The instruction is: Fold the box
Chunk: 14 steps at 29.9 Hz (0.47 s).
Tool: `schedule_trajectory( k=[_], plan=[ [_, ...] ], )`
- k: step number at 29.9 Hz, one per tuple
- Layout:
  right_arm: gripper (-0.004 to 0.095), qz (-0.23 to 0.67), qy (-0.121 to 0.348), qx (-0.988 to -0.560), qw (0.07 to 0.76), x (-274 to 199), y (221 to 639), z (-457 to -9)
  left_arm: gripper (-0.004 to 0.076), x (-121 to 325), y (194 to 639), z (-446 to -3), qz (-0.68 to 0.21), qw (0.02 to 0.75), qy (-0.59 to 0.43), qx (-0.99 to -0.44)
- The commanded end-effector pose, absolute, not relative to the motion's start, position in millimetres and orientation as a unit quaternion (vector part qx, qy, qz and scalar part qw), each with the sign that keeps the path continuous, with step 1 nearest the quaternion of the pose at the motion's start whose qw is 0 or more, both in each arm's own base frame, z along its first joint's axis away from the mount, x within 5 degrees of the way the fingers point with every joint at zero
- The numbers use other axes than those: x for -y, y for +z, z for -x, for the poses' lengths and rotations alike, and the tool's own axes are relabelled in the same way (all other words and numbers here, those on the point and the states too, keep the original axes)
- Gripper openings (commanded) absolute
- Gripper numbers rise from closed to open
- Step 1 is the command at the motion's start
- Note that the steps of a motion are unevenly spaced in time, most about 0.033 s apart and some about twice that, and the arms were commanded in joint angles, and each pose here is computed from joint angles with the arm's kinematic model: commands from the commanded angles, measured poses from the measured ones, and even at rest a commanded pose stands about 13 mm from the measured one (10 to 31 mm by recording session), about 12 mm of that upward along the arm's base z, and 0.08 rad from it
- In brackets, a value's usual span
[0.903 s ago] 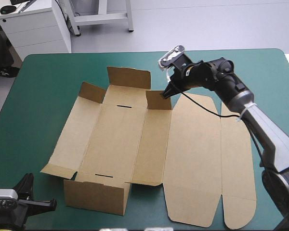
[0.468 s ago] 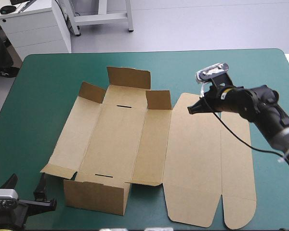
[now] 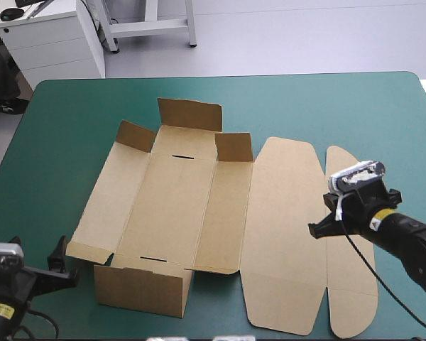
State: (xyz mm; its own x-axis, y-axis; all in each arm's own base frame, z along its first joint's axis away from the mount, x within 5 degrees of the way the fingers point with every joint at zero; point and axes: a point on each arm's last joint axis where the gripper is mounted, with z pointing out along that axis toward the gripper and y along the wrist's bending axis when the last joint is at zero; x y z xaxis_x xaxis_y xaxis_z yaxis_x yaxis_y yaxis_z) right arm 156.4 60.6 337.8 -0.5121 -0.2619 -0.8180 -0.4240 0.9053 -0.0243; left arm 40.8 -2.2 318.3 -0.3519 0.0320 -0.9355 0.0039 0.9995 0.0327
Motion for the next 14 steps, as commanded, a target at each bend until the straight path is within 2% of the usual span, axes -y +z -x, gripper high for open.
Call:
schedule_trajectory(
  k=[1,6,14],
  plan=[
    [-0.0001,0.187,0.093,-0.831,0.516,-52,349,-136,0.0545,1,353,-72,-0.009,0.578,0.004,-0.816],
    [-0.0001,0.183,0.100,-0.821,0.532,-44,336,-111,0.0545,-2,371,-117,-0.006,0.562,0.007,-0.827],
    [-0.0001,0.179,0.107,-0.812,0.545,-37,321,-88,0.0545,-5,356,-175,0.008,0.500,-0.015,-0.866]
  ],
)
